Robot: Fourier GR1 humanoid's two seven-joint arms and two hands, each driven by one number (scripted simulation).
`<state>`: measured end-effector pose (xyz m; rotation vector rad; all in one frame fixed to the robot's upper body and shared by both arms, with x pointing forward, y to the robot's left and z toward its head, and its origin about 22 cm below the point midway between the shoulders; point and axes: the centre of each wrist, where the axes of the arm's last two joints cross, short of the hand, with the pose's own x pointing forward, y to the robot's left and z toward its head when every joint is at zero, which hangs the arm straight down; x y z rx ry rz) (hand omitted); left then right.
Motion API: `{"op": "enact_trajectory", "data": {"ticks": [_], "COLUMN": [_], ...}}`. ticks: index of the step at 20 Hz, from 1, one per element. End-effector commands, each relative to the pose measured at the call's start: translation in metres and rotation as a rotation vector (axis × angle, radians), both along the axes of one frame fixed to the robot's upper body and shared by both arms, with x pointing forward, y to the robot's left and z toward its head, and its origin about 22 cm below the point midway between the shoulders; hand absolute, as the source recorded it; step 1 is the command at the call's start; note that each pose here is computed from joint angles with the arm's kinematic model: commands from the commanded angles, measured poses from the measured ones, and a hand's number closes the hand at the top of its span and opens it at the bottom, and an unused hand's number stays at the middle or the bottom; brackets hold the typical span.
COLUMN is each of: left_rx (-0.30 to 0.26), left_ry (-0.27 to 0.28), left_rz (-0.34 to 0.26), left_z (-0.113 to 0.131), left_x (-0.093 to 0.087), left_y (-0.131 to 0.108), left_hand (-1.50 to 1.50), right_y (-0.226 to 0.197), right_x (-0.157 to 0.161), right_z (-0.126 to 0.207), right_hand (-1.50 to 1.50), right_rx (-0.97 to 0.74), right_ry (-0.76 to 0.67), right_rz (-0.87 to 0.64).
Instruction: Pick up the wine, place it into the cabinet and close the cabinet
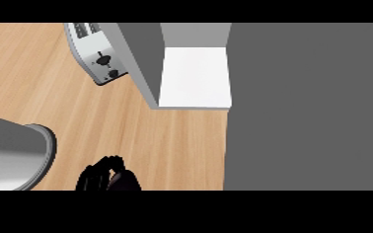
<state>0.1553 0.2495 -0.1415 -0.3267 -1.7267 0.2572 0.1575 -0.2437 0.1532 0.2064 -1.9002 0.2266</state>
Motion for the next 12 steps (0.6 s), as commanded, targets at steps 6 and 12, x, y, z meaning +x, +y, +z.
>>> {"op": "enact_trajectory", "data": {"ticks": [6, 12], "left_rx": [-0.050, -0.040], "left_ry": [-0.058, -0.106], "left_rz": [-0.045, -0.032], "left_z": [0.083, 0.118], "left_x": [-0.006, 0.020], "left_y": [-0.013, -0.058], "left_hand": [1.50, 1.50], "right_y": [-0.014, 0.003], "right_x": [0.017, 0.004], "right_z": [0.007, 0.002], "right_hand": [-1.50, -1.50], "right_rx": [-0.015, -0.003], "right_ry": [0.002, 0.019], "right_rz": [0.002, 0.032]}}
